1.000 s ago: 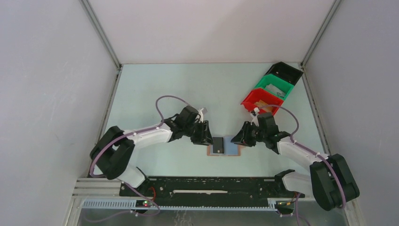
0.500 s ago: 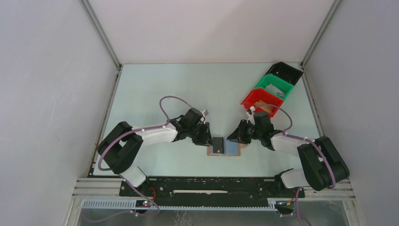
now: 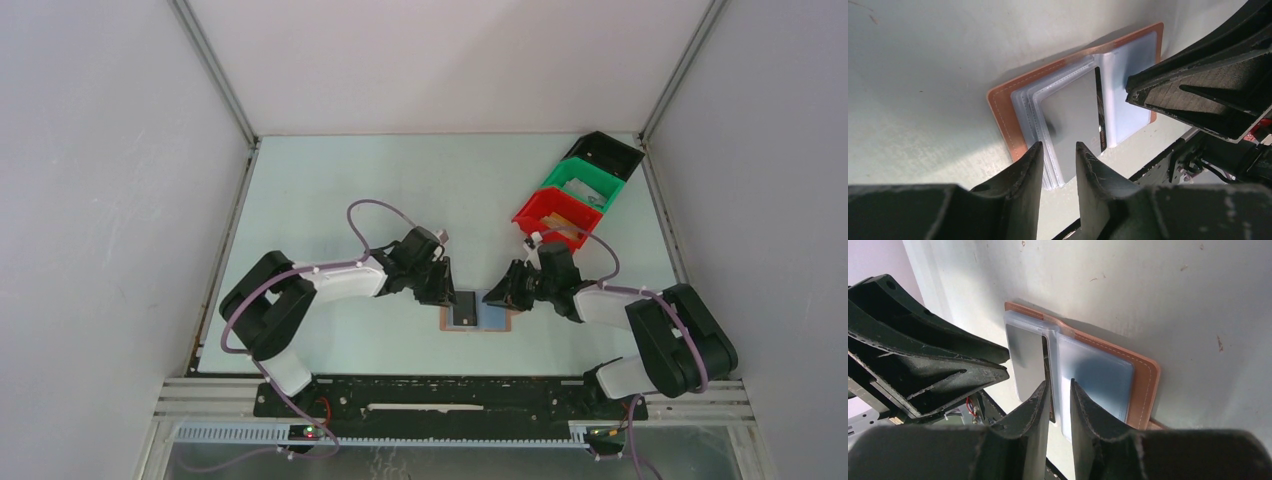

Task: Take the credit cards out of the card holder
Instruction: Remove the credit card from the card holder.

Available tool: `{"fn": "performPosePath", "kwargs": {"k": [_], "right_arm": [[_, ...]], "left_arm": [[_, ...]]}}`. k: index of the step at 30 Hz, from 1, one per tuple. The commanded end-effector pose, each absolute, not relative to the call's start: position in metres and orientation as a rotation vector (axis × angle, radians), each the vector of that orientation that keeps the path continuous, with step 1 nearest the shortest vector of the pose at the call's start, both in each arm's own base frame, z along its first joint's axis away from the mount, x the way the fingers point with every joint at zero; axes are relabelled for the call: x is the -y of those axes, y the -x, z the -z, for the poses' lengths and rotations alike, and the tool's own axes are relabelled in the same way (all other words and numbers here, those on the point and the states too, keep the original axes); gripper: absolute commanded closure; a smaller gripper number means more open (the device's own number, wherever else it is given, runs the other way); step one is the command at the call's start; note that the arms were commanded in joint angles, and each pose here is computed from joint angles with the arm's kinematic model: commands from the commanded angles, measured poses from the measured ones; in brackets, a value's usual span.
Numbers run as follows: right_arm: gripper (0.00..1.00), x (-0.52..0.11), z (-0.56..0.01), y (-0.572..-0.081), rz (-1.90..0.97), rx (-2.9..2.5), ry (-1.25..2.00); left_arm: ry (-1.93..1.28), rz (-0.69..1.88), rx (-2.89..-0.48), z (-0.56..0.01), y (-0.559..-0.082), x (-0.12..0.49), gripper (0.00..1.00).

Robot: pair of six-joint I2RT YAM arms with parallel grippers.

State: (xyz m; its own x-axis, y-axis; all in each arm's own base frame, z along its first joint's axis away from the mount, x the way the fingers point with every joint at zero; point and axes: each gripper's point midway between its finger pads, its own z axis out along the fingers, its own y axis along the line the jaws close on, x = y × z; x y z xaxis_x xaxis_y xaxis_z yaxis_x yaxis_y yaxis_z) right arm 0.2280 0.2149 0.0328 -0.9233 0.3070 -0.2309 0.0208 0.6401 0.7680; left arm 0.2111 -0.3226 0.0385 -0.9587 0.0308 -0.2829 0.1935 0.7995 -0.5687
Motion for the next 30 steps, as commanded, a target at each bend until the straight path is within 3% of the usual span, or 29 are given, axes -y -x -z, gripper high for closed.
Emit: {"fn": "performPosePath", "kwargs": {"k": [1,7,15,30], "right_arm": [[0.71,-0.219,-0.033,-0.228,-1.196,-2.498,-0.252],[0.71,-0.219,-0.032,-0.229,-1.196,-2.497,-0.262],[0.71,-0.22,-0.033,-0.228,-1.218,-2.489,-0.273],[0.71,-0.22,-0.033,-0.225,-1.207,-2.498,-0.275]], "left_arm": [[-0.188,0.884,-2.69,-0.047,-0.222,0.329,0.66],[-0.18,0.948,-2.642,-0.06,-0.222,0.336,0.71],[-0.209,1.071,-2.538,-0.084,-0.211,0.346,0.64],[-0.092,0.746,-2.622,-0.06,-0.229,0.318,0.63]]}}
